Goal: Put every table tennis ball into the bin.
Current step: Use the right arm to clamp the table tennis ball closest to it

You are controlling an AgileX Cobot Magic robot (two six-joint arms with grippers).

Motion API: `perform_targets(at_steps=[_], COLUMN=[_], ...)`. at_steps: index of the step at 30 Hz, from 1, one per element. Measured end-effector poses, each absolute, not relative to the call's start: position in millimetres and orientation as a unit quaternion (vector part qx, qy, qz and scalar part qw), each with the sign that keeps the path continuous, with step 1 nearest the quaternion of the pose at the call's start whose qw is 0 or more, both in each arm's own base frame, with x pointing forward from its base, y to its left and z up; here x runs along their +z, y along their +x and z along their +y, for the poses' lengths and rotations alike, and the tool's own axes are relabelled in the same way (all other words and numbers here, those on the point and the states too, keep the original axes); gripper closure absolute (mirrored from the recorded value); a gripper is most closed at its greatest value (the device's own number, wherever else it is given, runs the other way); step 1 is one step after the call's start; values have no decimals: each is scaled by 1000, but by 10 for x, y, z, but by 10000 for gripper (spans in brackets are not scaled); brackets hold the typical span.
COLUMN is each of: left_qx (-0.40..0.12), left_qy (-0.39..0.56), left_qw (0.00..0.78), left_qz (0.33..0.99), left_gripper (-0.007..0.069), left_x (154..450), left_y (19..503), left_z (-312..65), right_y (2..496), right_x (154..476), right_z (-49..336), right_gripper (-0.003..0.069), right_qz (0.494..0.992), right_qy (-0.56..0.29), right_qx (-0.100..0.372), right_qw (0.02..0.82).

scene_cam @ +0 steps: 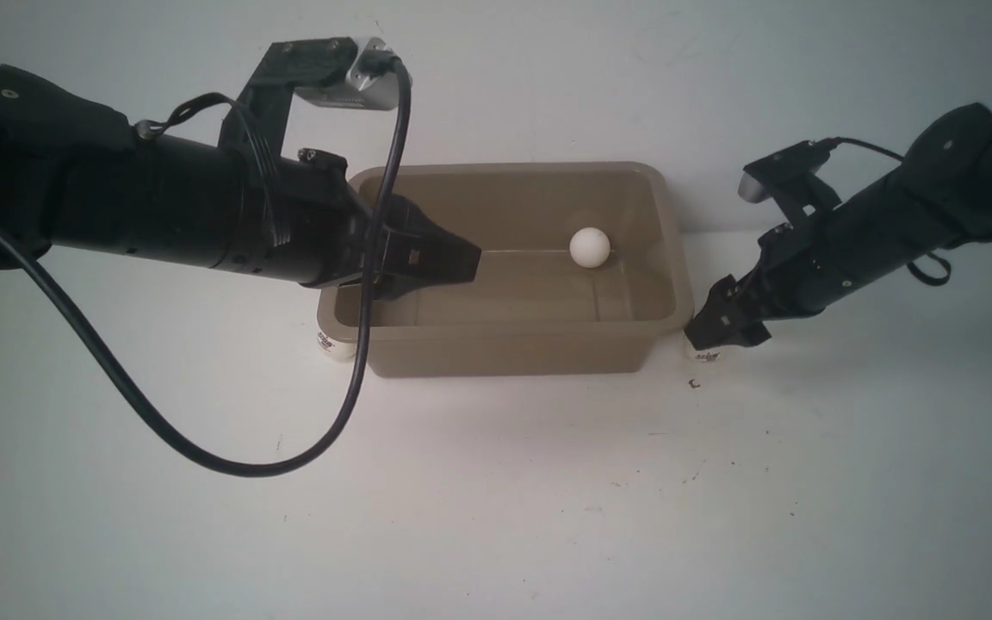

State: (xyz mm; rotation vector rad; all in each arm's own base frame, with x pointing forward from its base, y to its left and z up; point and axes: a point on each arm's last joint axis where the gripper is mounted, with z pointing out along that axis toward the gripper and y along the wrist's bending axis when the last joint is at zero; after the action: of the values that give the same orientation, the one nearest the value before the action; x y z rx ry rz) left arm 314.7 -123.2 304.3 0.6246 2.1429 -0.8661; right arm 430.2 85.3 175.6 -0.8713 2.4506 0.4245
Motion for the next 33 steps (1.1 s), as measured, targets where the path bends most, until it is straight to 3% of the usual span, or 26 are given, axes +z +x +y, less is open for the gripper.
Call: perform_targets(at_steps=[8, 18, 33], left_qx=[-338, -345, -345], left_qy=[242, 237, 237], left_qw=[365, 367, 367], left_qz=[833, 831, 831], left_gripper=[208, 208, 208], left_x=[3045, 3055, 3056], left_y=[3147, 3148, 3148], left_z=[-1233, -1239, -1240], right_y=[4349, 4377, 4370], right_x=[1546, 1506, 1500], right_z=[954, 941, 935], right_gripper=[74, 91, 314], right_qz=[902, 901, 905], right_qy=[-321, -326, -320], right_qx=[149, 129, 129], right_qw=[248, 255, 248])
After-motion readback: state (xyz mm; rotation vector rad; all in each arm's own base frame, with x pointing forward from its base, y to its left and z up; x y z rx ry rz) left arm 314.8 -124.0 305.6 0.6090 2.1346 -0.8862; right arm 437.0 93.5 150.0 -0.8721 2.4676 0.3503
